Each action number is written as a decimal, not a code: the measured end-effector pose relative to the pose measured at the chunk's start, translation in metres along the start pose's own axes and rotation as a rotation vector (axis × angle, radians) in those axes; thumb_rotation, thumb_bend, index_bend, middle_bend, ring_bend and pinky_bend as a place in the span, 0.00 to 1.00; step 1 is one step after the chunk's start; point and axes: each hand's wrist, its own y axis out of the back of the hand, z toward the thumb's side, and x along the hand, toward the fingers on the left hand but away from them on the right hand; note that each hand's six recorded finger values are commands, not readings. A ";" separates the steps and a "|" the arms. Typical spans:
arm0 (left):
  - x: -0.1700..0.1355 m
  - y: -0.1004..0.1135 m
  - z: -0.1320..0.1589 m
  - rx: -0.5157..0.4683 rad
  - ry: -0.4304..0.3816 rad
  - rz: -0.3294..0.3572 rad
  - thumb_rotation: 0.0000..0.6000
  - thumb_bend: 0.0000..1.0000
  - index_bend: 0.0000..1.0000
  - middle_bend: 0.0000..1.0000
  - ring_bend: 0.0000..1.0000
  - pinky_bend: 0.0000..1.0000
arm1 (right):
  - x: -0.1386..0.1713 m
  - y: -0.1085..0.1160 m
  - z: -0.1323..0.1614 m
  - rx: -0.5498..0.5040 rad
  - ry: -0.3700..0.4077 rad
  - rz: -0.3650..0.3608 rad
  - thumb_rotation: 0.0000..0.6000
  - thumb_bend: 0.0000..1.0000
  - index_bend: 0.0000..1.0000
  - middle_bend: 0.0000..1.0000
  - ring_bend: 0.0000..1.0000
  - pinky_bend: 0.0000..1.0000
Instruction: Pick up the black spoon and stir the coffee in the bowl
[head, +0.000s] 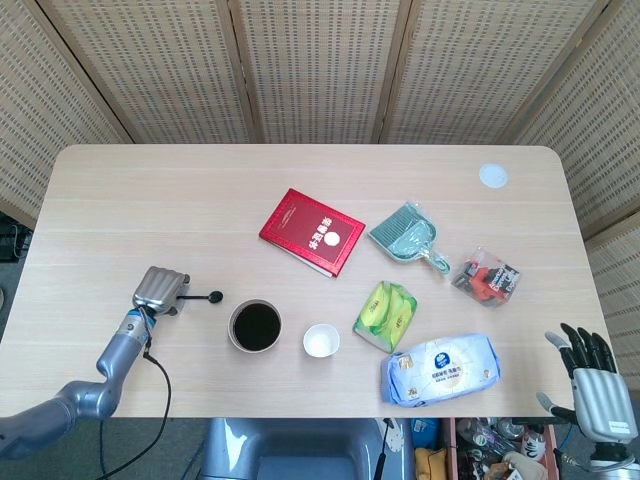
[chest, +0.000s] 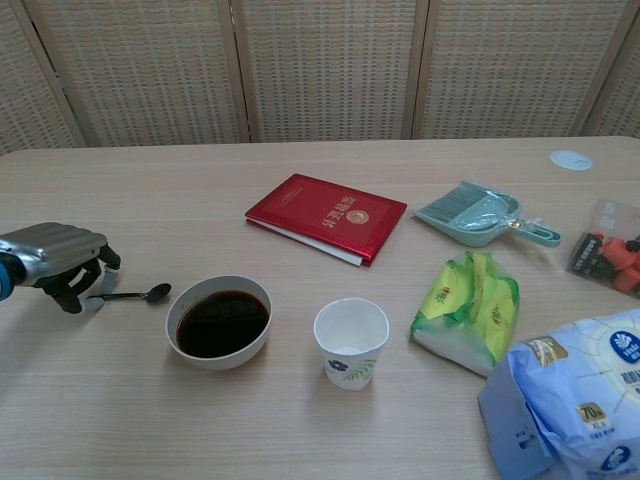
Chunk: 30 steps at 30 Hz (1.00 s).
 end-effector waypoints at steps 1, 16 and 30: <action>0.000 0.000 -0.002 -0.001 0.003 0.001 1.00 0.39 0.59 0.77 0.72 0.72 | 0.000 0.000 0.000 0.000 0.000 -0.001 1.00 0.24 0.22 0.15 0.02 0.09; -0.010 0.023 -0.019 0.076 0.005 0.075 1.00 0.39 0.62 0.78 0.73 0.72 | 0.005 0.002 -0.002 -0.005 -0.005 -0.012 1.00 0.24 0.22 0.15 0.02 0.09; -0.031 0.089 -0.020 0.345 -0.054 0.327 1.00 0.39 0.63 0.78 0.73 0.72 | 0.005 0.004 0.000 -0.007 0.001 -0.019 1.00 0.24 0.22 0.15 0.02 0.09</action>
